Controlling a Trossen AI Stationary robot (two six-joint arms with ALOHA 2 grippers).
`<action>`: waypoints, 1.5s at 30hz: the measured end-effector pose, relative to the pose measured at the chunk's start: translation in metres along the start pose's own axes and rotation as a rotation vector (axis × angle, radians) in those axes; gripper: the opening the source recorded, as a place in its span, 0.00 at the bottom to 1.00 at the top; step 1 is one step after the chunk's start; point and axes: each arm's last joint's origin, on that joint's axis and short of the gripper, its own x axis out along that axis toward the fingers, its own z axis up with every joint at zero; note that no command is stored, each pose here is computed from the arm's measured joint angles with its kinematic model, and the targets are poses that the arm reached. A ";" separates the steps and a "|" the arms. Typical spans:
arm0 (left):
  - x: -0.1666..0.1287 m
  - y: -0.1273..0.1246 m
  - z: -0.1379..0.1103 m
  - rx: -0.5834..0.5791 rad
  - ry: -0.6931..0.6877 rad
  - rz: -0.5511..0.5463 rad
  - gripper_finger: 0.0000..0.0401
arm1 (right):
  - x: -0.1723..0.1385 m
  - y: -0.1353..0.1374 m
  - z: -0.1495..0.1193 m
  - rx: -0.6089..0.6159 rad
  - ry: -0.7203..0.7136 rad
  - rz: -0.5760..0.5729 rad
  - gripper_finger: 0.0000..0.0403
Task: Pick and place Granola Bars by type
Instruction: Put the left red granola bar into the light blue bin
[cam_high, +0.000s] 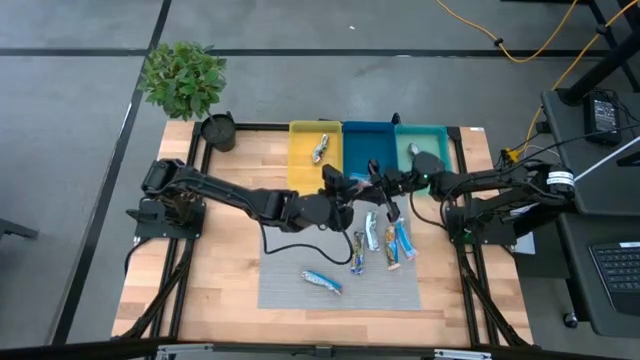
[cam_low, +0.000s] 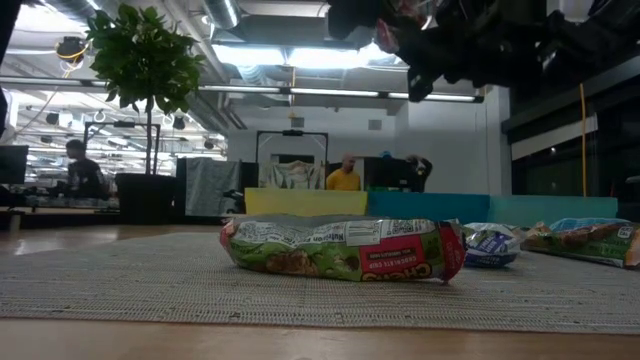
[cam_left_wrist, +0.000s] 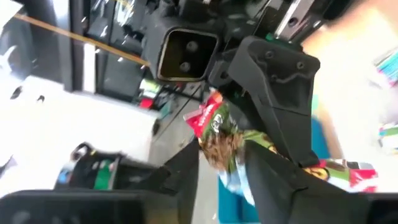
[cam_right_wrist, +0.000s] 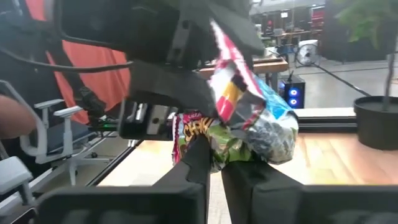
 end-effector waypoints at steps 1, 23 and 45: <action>-0.002 0.001 0.000 -0.001 0.015 0.016 0.34 | -0.001 -0.001 0.000 0.002 -0.001 -0.007 0.07; -0.010 -0.006 -0.008 -0.173 0.159 0.045 0.47 | -0.066 -0.015 0.048 0.078 -0.046 -0.188 0.09; 0.002 -0.003 -0.017 -0.246 0.129 -0.053 0.46 | -0.124 0.024 0.113 0.062 0.454 -0.818 0.07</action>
